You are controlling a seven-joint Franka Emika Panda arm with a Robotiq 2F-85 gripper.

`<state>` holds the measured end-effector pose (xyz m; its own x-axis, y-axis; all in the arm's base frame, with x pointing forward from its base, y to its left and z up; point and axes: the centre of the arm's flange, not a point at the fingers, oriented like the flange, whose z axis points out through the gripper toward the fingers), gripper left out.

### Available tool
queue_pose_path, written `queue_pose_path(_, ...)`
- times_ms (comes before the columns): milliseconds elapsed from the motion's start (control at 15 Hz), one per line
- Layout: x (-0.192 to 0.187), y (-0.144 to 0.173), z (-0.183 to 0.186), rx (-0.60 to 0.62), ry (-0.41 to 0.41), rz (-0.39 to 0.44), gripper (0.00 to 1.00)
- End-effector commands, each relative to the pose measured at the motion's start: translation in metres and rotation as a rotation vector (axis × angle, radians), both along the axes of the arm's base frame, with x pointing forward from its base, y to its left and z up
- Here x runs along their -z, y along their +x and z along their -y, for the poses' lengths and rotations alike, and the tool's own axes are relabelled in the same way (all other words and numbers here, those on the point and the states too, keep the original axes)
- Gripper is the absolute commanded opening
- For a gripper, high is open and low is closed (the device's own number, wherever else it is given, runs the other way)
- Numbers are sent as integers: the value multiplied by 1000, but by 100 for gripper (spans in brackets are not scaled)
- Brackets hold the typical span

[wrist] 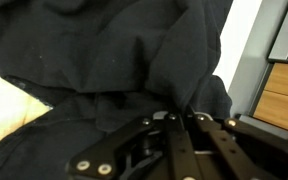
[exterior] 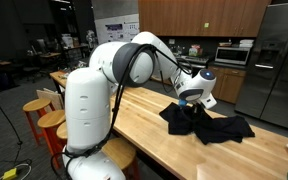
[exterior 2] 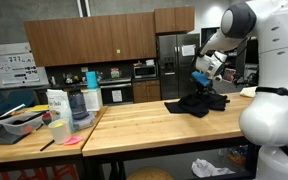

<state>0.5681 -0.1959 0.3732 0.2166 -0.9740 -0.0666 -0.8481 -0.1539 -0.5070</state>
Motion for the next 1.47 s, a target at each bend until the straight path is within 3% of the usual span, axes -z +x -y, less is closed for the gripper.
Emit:
queue_pose_path(0, 0, 0, 0, 0, 0, 0, 7)
queue_pose_path(600, 0, 0, 0, 0, 0, 0, 7)
queue_pose_path(667, 0, 0, 0, 0, 0, 0, 2)
queue_pose_path(867, 0, -2, 3, 11, 4, -9, 2)
queue_pose_path(1400, 2, -16, 37, 90, 37, -1, 2)
